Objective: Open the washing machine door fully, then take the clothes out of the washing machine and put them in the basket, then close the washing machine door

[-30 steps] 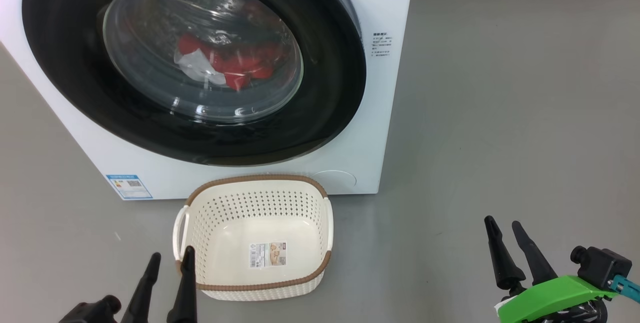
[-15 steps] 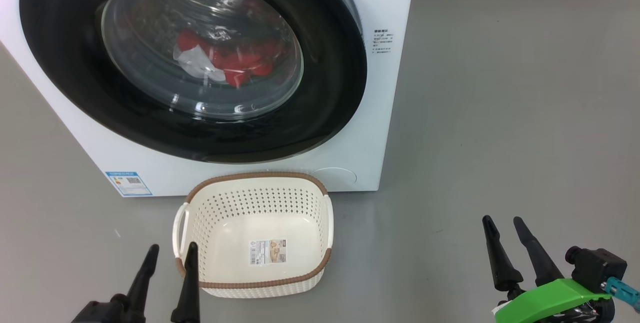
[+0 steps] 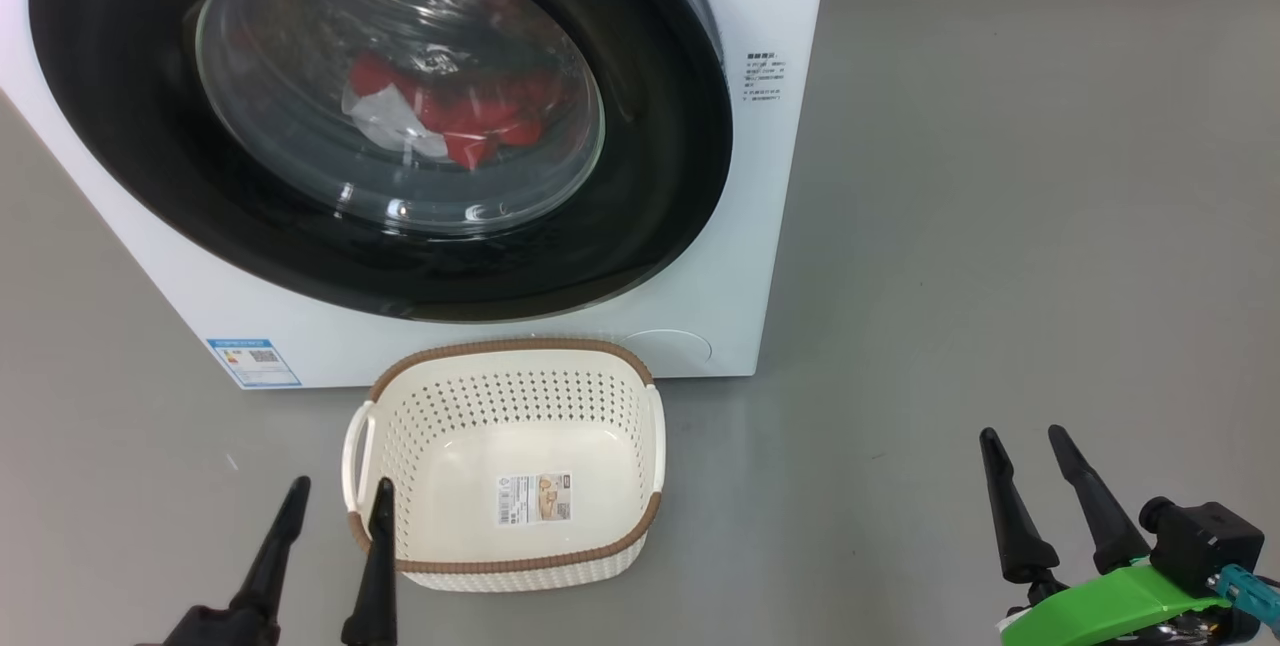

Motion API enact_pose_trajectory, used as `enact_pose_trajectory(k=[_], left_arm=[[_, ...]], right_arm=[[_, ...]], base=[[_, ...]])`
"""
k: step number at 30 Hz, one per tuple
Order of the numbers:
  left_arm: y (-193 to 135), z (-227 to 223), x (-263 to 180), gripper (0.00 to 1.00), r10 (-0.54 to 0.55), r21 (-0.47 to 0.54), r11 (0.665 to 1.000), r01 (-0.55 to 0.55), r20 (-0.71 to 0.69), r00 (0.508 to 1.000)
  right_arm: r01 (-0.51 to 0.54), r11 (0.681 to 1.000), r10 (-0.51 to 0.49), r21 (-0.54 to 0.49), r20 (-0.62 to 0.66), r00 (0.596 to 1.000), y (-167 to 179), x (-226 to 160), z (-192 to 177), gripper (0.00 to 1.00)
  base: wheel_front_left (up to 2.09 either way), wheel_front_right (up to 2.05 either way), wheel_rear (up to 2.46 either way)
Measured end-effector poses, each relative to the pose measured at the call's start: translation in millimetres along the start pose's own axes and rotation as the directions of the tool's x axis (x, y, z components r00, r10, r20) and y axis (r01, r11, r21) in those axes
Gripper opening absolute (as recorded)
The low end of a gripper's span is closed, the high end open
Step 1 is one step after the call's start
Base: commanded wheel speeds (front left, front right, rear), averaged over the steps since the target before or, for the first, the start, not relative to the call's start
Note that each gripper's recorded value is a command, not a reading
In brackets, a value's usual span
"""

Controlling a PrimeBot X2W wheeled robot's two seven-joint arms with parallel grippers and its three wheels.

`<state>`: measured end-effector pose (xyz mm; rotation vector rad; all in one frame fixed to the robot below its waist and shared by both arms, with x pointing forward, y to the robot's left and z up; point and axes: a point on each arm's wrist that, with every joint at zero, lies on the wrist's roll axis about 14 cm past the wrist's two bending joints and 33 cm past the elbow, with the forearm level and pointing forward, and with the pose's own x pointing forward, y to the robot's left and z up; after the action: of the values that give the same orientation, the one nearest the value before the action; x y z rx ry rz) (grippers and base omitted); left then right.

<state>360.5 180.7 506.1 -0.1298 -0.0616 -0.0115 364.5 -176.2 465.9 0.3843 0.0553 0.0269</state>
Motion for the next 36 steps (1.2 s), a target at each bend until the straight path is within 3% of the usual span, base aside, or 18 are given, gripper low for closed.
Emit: enact_pose_trajectory(k=[9, 27, 28, 30, 36], left_arm=[[3.2, 3.1, 0.0, 1.00, -0.003, 0.026, 1.000, 0.003, 0.024, 1.000], [4.9, -7.2, -3.8, 1.00, -0.005, 0.020, 1.000, 0.006, -0.009, 1.000], [4.8, -7.3, -3.7, 1.00, -0.006, 0.020, 1.000, 0.006, -0.009, 1.000], [4.2, -8.3, -3.4, 1.00, -0.008, 0.019, 1.000, 0.008, -0.012, 1.000], [-1.2, -15.4, -1.2, 1.00, -0.023, 0.014, 1.000, 0.024, -0.033, 0.999]], right_arm=[[0.019, 0.997, -0.018, -0.077, 0.014, 1.000, -8.5, -6.6, 1.6, 1.00], [0.022, 0.998, -0.021, -0.054, 0.032, 0.999, -6.8, -5.1, 6.0, 1.00], [0.023, 0.999, -0.022, -0.042, 0.034, 0.999, -6.6, -4.9, 6.2, 0.82], [0.022, 1.000, -0.021, -0.018, 0.037, 0.999, -5.1, -3.7, 6.5, 0.02], [-0.042, 0.995, 0.029, 0.088, 0.141, 0.990, 17.3, 25.2, 38.1, 0.00]], base=[[0.00, 0.00, 0.00], [0.00, 0.00, 0.00], [0.00, 0.00, 0.00], [0.00, 0.00, 0.00], [0.00, 0.00, 0.00]])
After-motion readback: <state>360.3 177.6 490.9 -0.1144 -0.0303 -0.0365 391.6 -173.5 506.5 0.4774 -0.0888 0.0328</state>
